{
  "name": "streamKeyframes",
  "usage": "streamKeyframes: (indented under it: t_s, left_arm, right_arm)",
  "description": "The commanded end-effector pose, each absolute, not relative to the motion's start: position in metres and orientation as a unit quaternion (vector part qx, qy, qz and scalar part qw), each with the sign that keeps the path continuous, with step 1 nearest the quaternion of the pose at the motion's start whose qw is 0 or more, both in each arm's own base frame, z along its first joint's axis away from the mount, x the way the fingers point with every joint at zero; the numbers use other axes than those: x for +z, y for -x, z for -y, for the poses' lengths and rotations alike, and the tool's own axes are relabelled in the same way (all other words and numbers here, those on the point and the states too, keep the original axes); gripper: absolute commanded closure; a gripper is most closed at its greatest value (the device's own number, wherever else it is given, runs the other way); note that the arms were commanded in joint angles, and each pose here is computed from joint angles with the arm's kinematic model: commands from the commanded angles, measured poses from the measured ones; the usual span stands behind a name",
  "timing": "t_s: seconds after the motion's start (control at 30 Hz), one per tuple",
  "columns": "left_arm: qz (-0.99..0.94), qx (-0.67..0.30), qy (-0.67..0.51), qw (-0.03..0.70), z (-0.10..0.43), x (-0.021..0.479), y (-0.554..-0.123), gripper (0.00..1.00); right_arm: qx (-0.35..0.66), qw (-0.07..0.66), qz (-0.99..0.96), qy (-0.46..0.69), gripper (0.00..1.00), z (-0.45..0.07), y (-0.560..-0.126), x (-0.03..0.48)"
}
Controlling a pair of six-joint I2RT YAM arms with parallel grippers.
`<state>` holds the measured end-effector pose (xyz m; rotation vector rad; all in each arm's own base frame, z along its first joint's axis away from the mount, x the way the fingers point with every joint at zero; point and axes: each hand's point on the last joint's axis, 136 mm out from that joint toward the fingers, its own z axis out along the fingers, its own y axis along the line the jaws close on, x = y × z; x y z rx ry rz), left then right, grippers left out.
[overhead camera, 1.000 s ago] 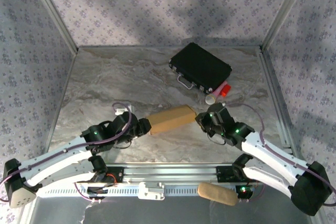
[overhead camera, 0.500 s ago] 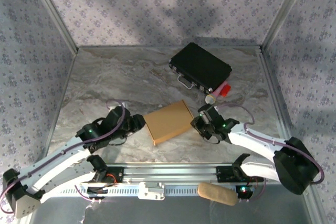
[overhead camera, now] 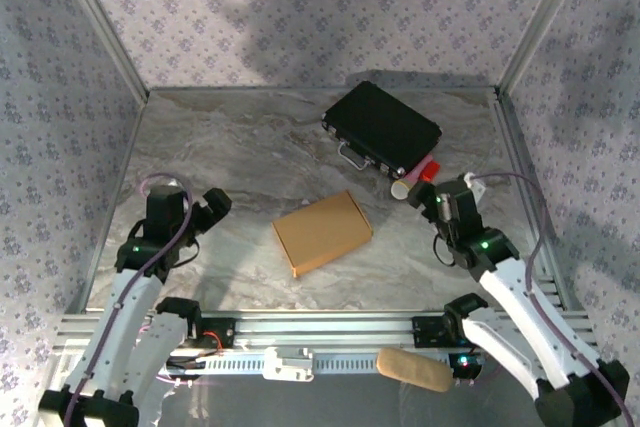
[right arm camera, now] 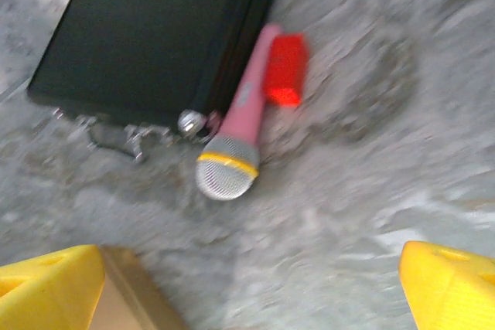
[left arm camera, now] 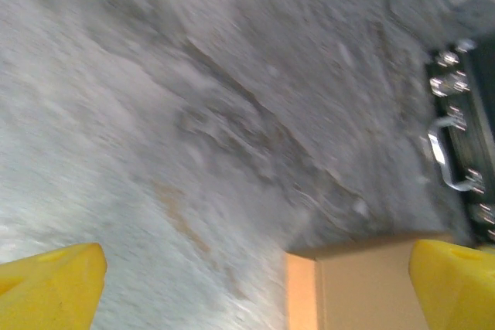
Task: Fold the paper box
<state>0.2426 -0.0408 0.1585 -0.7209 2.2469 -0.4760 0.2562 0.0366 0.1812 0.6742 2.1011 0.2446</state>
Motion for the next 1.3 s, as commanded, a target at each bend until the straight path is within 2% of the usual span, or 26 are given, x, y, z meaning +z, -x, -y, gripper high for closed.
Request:
streamKeyframes:
  t_s: [0.0,0.1,0.17,0.23,0.33,0.47,0.57,0.77,0.93,1.0,1.13,1.2,1.27]
  left_arm:
    - [-0.856,-0.024,0.308,0.414,-0.018,0.148,-0.239,0.0]
    - [-0.827,0.059,0.295,0.474,-0.047,0.146,-0.24,0.0]
    - [-0.814,0.075,0.255,0.516,-0.05,0.149,-0.247,0.0]
    - [-0.793,0.069,0.195,0.573,-0.042,0.166,-0.259,0.0]
    - [-0.764,0.09,0.158,0.62,-0.042,0.167,-0.27,0.0]
    - [-0.776,0.09,0.151,0.606,-0.045,0.133,-0.282,0.0]
    - [-0.791,0.086,0.132,0.592,-0.04,0.13,-0.294,0.0]
    - [-0.777,0.075,0.112,0.615,-0.032,0.13,-0.327,0.0]
    - [-0.78,0.077,0.081,0.616,-0.025,0.129,-0.355,0.0]
    - [-0.781,0.076,0.073,0.616,-0.026,0.121,-0.361,0.0]
    - [-0.76,0.07,0.059,0.643,-0.022,0.108,-0.371,0.0]
    - [-0.794,0.069,0.068,0.6,-0.025,0.101,-0.375,0.0]
    - [-0.804,0.049,0.061,0.59,-0.025,0.096,-0.392,0.0]
  right_arm:
    - [-0.075,0.477,-0.826,-0.29,0.01,0.026,-0.233,0.17]
    - [-0.102,0.547,-0.81,-0.186,0.01,0.022,-0.263,0.17]
    - [-0.104,0.594,-0.786,-0.137,0.01,0.016,-0.276,0.169]
    - [-0.118,0.607,-0.779,-0.107,0.01,0.016,-0.283,0.172]
    - [-0.125,0.588,-0.794,-0.089,0.01,0.018,-0.298,0.157]
    - [-0.117,0.579,-0.801,-0.095,0.01,0.026,-0.312,0.132]
    - [-0.109,0.576,-0.807,-0.071,0.01,0.02,-0.328,0.121]
    - [-0.106,0.6,-0.793,-0.023,0.01,0.01,-0.356,0.124]
    - [-0.075,0.601,-0.796,-0.016,0.01,0.017,-0.373,0.095]
    - [-0.075,0.575,-0.815,-0.008,0.01,0.015,-0.375,0.087]
    - [-0.064,0.567,-0.821,-0.009,0.01,0.015,-0.381,0.087]
    - [-0.073,0.55,-0.831,-0.025,0.01,0.023,-0.388,0.085]
    - [-0.044,0.549,-0.834,-0.027,0.01,0.024,-0.389,0.084]
